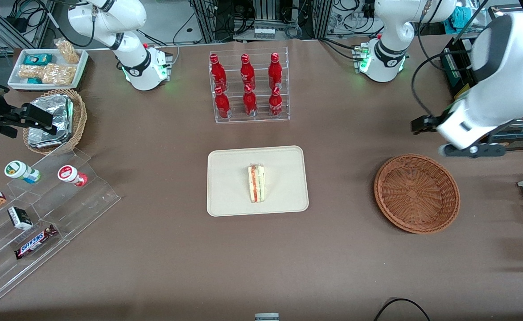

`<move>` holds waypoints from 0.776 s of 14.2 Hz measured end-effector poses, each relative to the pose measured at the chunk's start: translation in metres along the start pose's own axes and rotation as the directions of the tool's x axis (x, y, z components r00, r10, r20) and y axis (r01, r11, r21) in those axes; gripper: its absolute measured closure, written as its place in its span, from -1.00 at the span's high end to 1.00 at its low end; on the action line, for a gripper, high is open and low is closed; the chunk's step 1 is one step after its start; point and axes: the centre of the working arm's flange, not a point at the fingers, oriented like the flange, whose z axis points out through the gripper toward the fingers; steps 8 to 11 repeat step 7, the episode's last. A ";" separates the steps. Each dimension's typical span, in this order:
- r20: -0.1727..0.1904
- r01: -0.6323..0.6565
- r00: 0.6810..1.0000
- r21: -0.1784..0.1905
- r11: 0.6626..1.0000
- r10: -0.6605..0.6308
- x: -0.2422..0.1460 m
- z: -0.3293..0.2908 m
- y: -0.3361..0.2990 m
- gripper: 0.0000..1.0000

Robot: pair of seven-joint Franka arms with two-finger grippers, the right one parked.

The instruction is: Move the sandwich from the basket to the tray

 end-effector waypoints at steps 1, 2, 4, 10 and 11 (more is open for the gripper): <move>-0.011 -0.015 1.000 -0.007 1.000 0.015 -0.005 -0.007 -0.017 1.00; -0.022 -0.023 0.999 -0.012 1.000 0.023 -0.010 -0.014 -0.032 1.00; -0.056 -0.018 0.998 -0.018 1.000 0.017 -0.018 -0.033 -0.053 1.00; -0.127 0.012 0.992 -0.020 1.000 -0.014 -0.024 -0.066 -0.070 1.00; -0.127 0.012 0.992 -0.020 1.000 -0.014 -0.024 -0.066 -0.070 1.00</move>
